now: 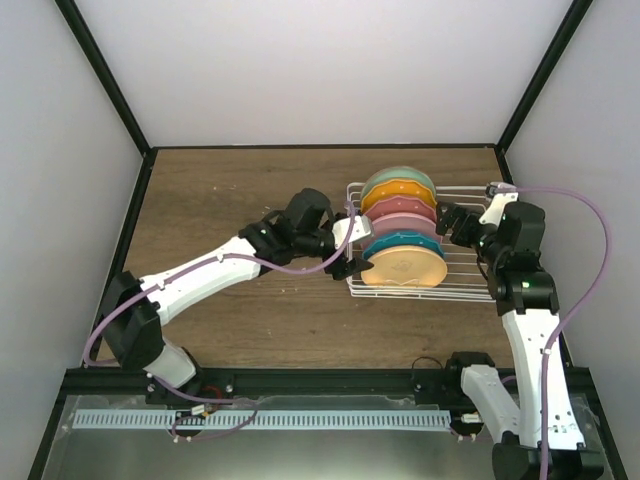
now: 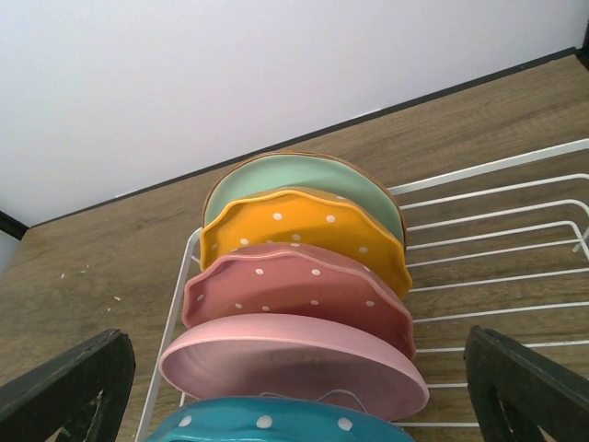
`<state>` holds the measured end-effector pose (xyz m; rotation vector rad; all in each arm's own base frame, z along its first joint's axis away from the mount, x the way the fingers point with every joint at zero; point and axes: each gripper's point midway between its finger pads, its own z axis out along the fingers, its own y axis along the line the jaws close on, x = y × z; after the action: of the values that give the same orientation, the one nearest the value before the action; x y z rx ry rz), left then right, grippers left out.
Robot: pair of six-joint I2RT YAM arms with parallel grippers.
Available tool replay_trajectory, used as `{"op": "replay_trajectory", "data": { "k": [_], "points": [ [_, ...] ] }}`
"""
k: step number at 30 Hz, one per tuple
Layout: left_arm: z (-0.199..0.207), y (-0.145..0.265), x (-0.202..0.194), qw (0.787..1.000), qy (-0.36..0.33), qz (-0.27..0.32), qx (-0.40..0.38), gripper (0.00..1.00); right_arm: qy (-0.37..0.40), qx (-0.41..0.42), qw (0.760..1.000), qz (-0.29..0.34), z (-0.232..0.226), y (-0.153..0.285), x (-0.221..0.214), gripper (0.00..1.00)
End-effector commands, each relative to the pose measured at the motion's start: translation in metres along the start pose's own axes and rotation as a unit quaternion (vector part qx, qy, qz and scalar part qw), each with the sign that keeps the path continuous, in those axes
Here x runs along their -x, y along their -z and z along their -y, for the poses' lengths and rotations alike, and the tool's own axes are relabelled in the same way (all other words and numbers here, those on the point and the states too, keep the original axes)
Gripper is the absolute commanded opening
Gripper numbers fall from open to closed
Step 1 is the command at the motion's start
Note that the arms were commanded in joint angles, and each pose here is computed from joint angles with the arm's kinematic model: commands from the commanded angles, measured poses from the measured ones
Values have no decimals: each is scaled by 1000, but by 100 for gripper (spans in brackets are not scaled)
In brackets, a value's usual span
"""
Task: Unload the plates from the dish rack
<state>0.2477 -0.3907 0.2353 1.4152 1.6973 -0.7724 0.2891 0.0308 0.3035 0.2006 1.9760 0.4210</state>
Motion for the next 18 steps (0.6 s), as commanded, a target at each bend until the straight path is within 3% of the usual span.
{"op": "replay_trajectory", "data": {
  "k": [1, 18],
  "points": [
    [-6, -11, 7, 998, -34, 10, 42, 78, 7, -15, 1000, 13, 0, 13, 8, 100],
    [2, -62, 9, 995, -75, 2, 61, 71, -4, -24, 999, 27, 2, 32, 3, 100]
  ]
}}
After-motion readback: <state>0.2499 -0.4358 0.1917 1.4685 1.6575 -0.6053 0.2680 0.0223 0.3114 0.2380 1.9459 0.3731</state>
